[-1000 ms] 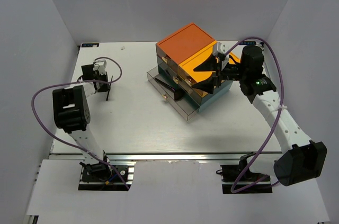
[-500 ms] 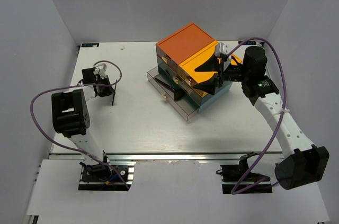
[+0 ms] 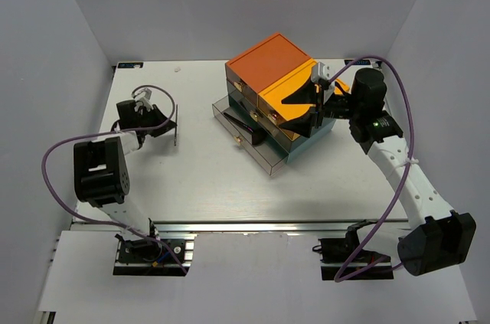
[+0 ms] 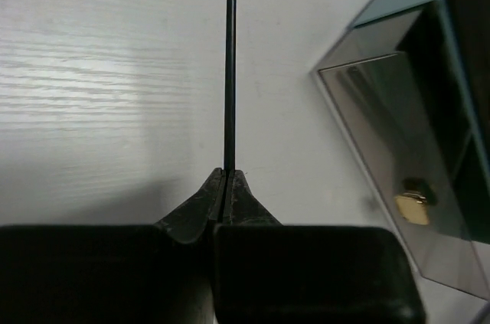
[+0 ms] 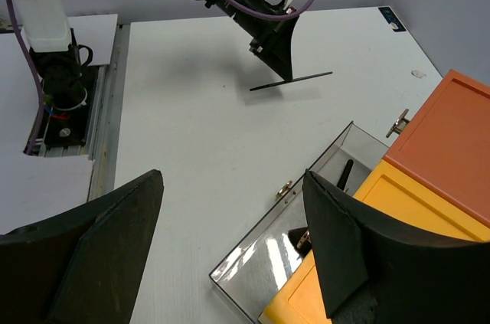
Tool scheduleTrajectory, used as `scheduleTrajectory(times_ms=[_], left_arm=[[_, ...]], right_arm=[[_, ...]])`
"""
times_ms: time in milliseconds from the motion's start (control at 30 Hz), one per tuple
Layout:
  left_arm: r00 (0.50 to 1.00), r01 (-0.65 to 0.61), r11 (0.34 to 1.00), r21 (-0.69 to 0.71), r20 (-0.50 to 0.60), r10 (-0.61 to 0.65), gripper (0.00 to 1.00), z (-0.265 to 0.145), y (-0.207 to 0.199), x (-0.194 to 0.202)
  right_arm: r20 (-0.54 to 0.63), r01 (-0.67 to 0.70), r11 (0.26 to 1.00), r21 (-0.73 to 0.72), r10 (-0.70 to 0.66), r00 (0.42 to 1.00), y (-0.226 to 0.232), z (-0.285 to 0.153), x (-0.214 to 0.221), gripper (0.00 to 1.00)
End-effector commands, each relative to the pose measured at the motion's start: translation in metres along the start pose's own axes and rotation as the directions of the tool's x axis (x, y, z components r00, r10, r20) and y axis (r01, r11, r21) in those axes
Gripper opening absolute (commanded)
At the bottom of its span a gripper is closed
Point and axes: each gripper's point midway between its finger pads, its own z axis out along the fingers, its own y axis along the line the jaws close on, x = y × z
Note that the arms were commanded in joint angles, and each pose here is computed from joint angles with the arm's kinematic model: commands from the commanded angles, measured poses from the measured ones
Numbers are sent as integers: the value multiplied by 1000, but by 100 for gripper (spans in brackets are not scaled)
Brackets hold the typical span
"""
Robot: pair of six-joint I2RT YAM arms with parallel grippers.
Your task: Organize the makeup
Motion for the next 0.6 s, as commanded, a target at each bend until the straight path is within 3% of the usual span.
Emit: scheduleTrajectory(times_ms=[0, 67, 100, 200, 300, 567], left_arm=[[993, -18, 975, 221, 115, -7, 0, -11, -69, -28], [992, 47, 956, 289, 102, -80, 0, -10, -92, -20], [989, 9, 932, 362, 136, -63, 0, -9, -120, -23], [978, 99, 864, 494, 111, -176, 0, -7, -178, -13], [956, 133, 809, 573, 140, -257, 0, -5, -211, -11], [847, 385, 714, 585, 83, -525, 0, 20, -248, 0]], right_arm=[[27, 53, 999, 2, -53, 998, 3, -2, -12, 79], [27, 52, 999, 3, -52, 998, 3, -3, -11, 79], [27, 50, 999, 0, -50, 998, 3, -2, -11, 78], [27, 50, 999, 2, -50, 998, 3, -2, -10, 79], [28, 59, 998, 5, -59, 998, 4, -4, -11, 79], [27, 57, 998, 13, -57, 998, 8, -7, -9, 79]])
